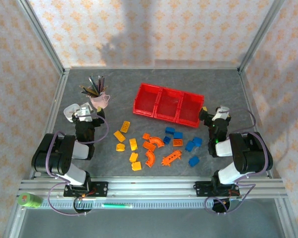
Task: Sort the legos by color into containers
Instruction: Pick up the lego from the bottom-right of the table, then place the lego in the container.
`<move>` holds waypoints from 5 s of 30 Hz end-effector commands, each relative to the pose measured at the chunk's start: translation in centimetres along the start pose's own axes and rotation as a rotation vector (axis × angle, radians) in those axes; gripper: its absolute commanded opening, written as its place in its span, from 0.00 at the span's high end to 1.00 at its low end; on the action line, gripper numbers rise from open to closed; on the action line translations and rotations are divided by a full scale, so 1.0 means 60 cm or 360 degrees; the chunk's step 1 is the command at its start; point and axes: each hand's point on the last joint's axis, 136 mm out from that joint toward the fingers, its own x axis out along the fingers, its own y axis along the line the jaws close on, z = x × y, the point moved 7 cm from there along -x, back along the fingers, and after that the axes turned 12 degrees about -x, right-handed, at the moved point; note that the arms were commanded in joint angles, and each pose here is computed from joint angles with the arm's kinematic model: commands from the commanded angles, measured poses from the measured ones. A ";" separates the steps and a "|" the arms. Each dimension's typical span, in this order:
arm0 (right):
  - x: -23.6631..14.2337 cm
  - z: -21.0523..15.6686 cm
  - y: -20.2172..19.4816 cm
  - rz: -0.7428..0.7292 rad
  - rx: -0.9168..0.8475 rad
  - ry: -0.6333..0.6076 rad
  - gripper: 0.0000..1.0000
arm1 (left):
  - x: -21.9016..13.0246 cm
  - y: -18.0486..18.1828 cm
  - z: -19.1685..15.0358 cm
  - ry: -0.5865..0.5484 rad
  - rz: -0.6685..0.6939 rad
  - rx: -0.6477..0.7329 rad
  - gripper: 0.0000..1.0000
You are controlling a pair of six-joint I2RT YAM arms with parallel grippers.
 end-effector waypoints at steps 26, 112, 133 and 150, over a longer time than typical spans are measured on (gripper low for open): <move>-0.018 0.061 0.003 -0.0060 0.0760 0.0555 0.00 | -0.053 -0.029 0.113 -0.0032 -0.0141 -0.1014 0.01; -0.126 0.051 0.141 0.0090 0.0212 0.1183 0.80 | -0.207 -0.395 0.022 0.1100 -0.0903 -0.0444 0.01; 0.044 0.170 0.480 0.0617 0.0019 0.0945 0.81 | -0.147 -0.285 0.049 0.0989 -0.0489 -0.0535 0.01; 0.083 0.223 0.516 0.0604 -0.0070 0.0789 0.46 | -0.137 -0.286 0.049 0.0990 -0.0508 -0.0553 0.01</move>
